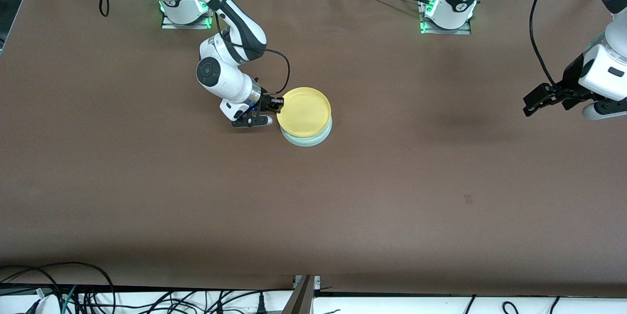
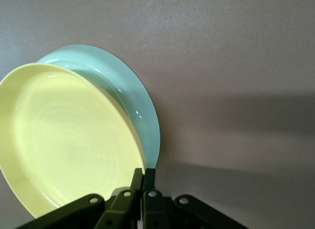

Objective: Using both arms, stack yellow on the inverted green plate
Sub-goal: 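Lower the yellow plate onto the green plate and open the right gripper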

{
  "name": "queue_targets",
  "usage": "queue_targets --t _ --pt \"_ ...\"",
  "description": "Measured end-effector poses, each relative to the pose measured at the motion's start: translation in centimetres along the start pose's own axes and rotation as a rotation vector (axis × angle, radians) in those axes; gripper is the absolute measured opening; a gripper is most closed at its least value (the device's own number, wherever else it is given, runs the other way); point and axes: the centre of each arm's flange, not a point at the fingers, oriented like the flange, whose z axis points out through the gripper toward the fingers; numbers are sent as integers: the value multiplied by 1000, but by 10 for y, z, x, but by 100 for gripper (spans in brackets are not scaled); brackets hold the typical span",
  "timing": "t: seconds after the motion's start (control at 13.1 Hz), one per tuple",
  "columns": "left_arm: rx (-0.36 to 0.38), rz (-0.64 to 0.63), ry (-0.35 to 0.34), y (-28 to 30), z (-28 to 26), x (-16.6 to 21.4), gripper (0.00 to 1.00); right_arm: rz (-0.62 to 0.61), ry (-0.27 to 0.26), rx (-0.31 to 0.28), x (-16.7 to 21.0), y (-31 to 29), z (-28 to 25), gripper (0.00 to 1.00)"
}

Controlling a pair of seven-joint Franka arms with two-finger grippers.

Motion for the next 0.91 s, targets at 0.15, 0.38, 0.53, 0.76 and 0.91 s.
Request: queue_targets --t 0.15,0.38,0.53,0.76,0.91 --pt "0 -1 -3 -1 2 1 100 11 3 3 0 -3 1 2" --pt "-1 -1 -5 -1 2 2 100 16 1 7 -1 -9 6 2" --pt "-1 -1 -5 -1 2 2 100 19 -2 7 0 -8 9 2" --pt "-1 -1 -5 0 2 2 100 25 3 7 3 -6 8 2" --pt "0 -1 -7 -1 3 2 100 34 12 5 9 -2 6 2"
